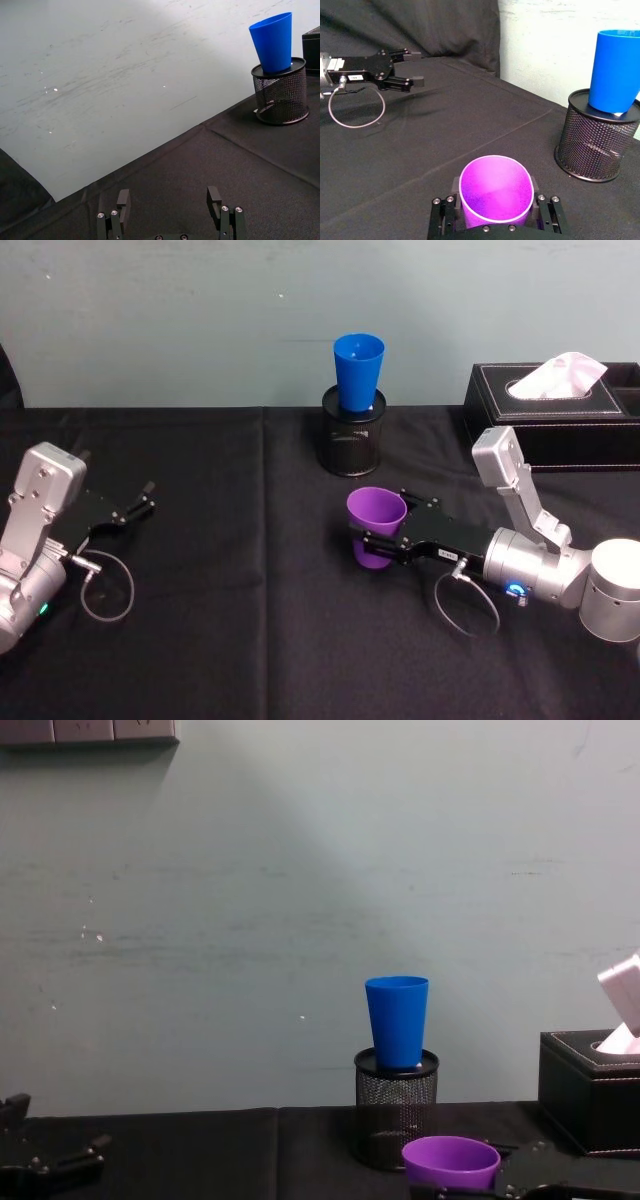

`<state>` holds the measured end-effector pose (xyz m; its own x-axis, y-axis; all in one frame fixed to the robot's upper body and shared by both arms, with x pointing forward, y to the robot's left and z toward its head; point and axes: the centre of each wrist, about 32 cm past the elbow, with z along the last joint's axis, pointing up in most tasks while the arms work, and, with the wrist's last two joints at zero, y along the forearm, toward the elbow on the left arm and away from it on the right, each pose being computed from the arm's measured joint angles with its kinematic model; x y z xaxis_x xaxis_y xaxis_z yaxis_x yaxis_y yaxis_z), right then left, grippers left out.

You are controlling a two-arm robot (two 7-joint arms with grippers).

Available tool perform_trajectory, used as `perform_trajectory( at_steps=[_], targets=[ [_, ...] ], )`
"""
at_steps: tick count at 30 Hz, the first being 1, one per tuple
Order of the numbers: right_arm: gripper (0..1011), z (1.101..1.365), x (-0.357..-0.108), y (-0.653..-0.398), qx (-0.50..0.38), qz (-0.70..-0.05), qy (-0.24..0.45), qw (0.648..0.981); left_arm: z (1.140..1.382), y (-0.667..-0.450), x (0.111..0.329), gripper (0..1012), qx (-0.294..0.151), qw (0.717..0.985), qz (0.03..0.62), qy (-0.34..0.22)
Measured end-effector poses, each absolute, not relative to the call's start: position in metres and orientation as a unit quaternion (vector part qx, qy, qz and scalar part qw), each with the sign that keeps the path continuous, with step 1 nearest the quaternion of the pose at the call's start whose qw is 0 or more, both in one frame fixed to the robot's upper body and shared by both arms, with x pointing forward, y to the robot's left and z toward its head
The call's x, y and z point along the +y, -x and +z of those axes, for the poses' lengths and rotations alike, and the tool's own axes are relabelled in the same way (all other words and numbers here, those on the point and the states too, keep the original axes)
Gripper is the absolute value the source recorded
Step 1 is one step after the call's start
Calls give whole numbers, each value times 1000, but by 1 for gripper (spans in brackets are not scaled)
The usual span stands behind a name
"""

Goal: Pick up one cup with a gripper and tap it against the other cup.

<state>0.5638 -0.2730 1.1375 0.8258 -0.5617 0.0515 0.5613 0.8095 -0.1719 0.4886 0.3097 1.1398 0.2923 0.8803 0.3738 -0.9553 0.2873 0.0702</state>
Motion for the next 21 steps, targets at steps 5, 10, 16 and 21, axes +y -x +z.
perform_trajectory(
  at_steps=[5, 10, 16, 21],
  targets=[
    [839, 1138, -273, -564, 1, -295, 90, 951, 1140, -489, 310, 1000, -132, 791, 580, -141],
    [984, 1138, -273, -564, 1, -296, 90, 951, 1140, -489, 310, 1000, -132, 791, 580, -142],
    [1004, 1138, -273, -564, 1, -296, 90, 951, 1140, -489, 310, 1000, -132, 791, 580, -141],
    [1004, 1138, -274, -564, -5, -296, 85, 951, 1140, -489, 310, 1000, -132, 791, 580, -141]
  ],
)
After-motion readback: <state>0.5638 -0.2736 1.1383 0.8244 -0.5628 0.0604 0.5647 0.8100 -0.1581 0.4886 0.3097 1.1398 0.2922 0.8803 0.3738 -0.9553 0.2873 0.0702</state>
